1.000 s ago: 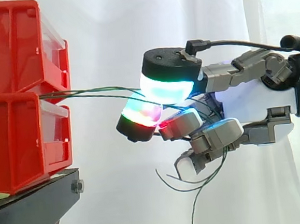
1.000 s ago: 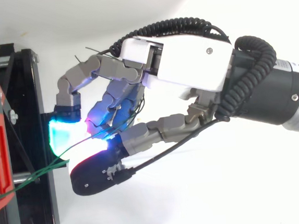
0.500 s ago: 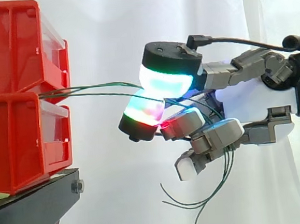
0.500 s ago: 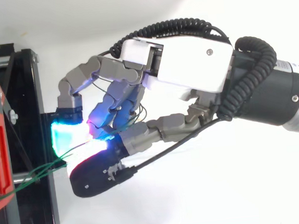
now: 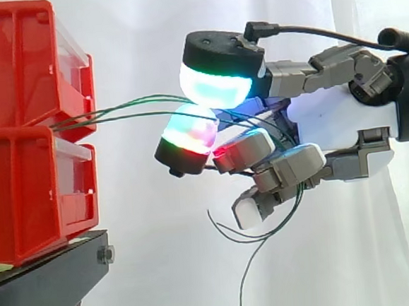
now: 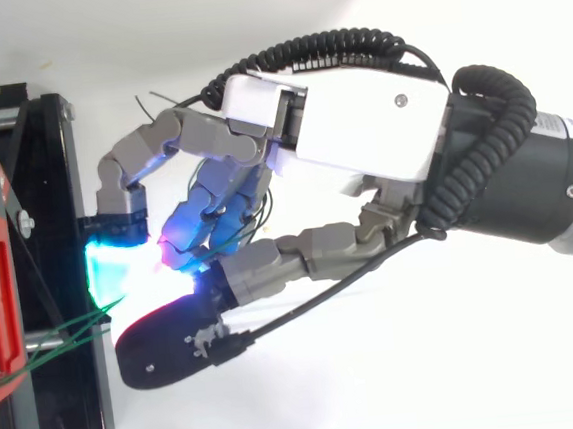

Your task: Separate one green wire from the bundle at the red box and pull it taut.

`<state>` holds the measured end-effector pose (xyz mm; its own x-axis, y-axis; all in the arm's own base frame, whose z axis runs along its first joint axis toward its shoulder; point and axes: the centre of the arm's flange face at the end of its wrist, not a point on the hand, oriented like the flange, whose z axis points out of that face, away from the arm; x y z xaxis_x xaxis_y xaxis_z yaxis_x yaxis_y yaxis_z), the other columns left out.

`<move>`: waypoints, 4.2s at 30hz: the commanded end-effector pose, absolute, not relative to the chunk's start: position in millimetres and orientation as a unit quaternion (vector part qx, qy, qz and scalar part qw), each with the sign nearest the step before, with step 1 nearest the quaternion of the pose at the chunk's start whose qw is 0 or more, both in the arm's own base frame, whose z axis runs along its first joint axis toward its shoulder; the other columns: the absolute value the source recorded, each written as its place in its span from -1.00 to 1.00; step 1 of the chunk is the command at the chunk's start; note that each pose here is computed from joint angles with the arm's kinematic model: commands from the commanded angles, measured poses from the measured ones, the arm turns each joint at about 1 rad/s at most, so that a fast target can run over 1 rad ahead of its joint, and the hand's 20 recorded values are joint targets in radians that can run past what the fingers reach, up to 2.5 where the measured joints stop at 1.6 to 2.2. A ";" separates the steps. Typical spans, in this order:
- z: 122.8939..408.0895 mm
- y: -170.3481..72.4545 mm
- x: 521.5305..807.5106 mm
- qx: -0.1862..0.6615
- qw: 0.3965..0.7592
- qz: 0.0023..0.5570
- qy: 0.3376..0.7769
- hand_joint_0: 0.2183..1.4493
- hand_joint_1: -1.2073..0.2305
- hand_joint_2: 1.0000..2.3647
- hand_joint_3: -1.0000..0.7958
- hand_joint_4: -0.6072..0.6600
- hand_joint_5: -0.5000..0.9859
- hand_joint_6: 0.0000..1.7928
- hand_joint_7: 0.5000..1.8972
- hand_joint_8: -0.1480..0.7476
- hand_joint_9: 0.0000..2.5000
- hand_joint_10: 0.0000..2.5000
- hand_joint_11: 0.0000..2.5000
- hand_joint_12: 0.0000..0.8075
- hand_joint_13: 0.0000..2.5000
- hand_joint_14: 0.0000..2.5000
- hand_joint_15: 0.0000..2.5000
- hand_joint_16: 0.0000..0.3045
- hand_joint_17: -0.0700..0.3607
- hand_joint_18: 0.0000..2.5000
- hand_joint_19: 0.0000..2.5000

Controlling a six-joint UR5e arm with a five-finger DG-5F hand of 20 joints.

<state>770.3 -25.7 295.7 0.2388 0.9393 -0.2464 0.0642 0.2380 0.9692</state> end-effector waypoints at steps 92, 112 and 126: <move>280.5 -21.3 772.4 0.495 0.615 0.390 0.473 -0.30 -0.31 -0.99 -0.34 0.12 -0.58 0.02 -0.12 -0.02 0.00 -0.69 0.39 -0.21 0.22 -0.99 0.32 -0.66 -0.13 -0.23 -0.55; 283.7 -22.1 771.9 0.499 0.610 0.387 0.479 -0.50 -0.33 -1.00 -0.44 0.21 -0.57 0.01 -0.15 0.04 0.03 -0.70 0.39 -0.13 0.18 -0.99 0.21 -0.63 -0.09 -0.25 -0.56; 283.6 -19.8 771.8 0.498 0.609 0.387 0.481 -0.37 -0.24 -0.99 -0.35 0.17 -0.55 -0.01 -0.05 0.02 0.12 -0.88 0.49 -0.18 0.17 -0.99 0.20 -0.65 -0.12 -0.27 -0.55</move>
